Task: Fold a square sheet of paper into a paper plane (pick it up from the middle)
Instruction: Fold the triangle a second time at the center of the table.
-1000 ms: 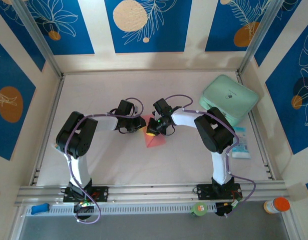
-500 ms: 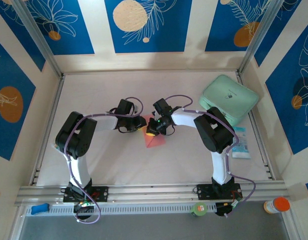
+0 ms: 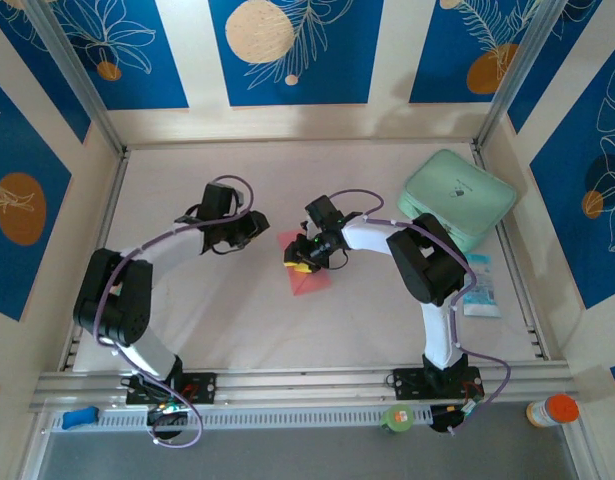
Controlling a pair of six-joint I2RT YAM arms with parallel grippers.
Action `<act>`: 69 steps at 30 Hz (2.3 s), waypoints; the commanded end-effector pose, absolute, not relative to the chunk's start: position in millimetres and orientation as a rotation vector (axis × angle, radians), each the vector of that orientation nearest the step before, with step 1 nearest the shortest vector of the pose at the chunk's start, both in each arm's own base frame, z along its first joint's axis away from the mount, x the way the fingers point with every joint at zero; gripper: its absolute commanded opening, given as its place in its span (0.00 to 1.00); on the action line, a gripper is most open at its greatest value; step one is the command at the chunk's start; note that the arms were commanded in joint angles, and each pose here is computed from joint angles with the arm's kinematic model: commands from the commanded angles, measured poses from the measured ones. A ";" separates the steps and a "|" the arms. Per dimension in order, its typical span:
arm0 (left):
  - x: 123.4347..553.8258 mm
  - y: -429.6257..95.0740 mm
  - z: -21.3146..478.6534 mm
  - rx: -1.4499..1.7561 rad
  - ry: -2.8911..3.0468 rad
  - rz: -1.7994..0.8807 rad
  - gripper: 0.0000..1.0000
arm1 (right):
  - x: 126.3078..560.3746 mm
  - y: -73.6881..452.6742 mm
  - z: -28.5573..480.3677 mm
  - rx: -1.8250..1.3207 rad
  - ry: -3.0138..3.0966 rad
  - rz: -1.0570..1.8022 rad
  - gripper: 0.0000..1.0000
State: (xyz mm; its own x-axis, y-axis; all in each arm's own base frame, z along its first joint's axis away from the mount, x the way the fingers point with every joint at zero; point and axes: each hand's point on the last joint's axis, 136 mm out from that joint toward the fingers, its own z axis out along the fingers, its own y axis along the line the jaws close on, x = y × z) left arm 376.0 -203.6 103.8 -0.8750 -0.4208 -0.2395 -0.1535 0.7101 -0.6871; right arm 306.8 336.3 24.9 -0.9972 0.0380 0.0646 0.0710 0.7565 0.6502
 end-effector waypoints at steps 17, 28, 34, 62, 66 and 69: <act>310.3 -237.9 73.7 -0.474 2.660 -1.158 0.20 | 295.0 309.4 -9.7 -0.123 -2.886 -0.960 0.16; 309.4 -276.5 54.9 -0.405 2.726 -1.155 0.10 | 290.0 297.1 -24.1 -0.178 -2.881 -0.825 0.01; 310.1 -274.9 42.7 -0.408 2.748 -1.039 0.05 | 290.1 297.0 -24.9 -0.189 -2.882 -0.819 0.00; 318.1 -269.8 17.0 -0.466 2.773 -0.916 0.00 | 287.4 302.0 -25.1 -0.182 -2.870 -0.834 0.00; 315.2 -265.8 12.4 -0.467 2.793 -0.881 0.00 | 289.3 303.6 -21.8 -0.180 -2.870 -0.854 0.00; 313.8 -264.3 10.9 -0.465 2.804 -0.862 0.00 | 292.1 306.2 -16.8 -0.178 -2.866 -0.887 0.00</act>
